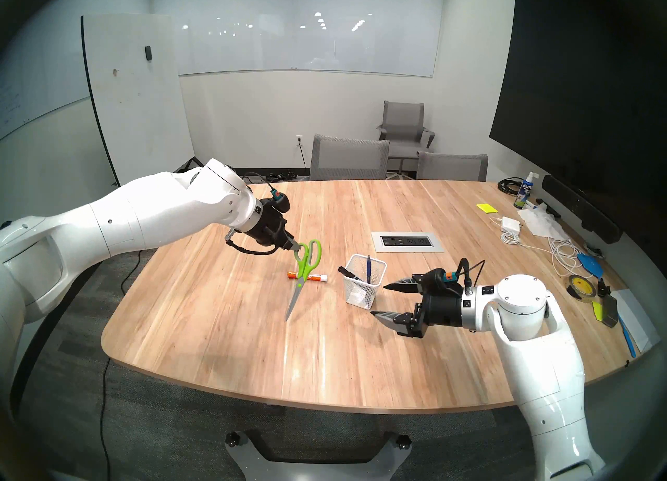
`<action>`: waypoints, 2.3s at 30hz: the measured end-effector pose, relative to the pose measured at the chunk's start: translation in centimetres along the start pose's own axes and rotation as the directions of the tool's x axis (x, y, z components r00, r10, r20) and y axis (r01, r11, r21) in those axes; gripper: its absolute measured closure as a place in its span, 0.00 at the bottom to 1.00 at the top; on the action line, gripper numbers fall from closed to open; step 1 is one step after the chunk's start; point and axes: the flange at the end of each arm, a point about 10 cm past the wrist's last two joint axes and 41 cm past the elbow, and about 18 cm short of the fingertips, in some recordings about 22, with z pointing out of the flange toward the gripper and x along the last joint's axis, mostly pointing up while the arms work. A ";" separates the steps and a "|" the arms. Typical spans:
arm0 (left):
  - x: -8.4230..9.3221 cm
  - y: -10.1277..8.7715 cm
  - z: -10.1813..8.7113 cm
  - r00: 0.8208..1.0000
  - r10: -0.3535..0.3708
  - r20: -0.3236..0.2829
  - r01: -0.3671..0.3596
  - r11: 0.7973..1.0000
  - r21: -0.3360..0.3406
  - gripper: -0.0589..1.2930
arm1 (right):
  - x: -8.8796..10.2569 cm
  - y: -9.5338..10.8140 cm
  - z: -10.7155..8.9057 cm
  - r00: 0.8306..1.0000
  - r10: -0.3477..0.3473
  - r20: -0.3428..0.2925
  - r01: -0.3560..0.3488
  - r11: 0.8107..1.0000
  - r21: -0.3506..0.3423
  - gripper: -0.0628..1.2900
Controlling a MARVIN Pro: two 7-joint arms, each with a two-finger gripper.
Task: Place the pen, the marker, and the scissors into the pen holder
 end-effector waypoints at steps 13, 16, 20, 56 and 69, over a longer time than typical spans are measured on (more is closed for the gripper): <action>2.9 2.3 -1.7 0.998 0.041 -0.053 -0.040 0.999 0.032 0.90 | 0.0 0.0 0.0 1.000 0.000 0.000 0.000 1.000 0.000 0.07; 3.3 2.6 -2.0 0.997 0.049 -0.064 -0.047 0.998 0.034 0.90 | 0.0 0.0 0.0 1.000 0.000 0.000 0.000 1.000 0.000 0.07; 4.4 3.4 -2.7 0.994 0.065 -0.091 -0.062 0.997 0.037 0.90 | 0.0 0.0 0.0 1.000 0.000 0.000 0.000 1.000 0.000 0.07; 10.8 7.3 -4.4 0.936 0.123 -0.329 -0.117 0.992 0.038 0.90 | 0.0 0.0 0.0 1.000 0.000 -0.001 0.000 1.000 0.000 0.07; 10.6 7.0 -3.1 0.906 0.175 -0.385 -0.170 0.984 0.049 0.90 | 0.0 0.0 0.0 1.000 0.000 -0.001 0.000 1.000 0.000 0.07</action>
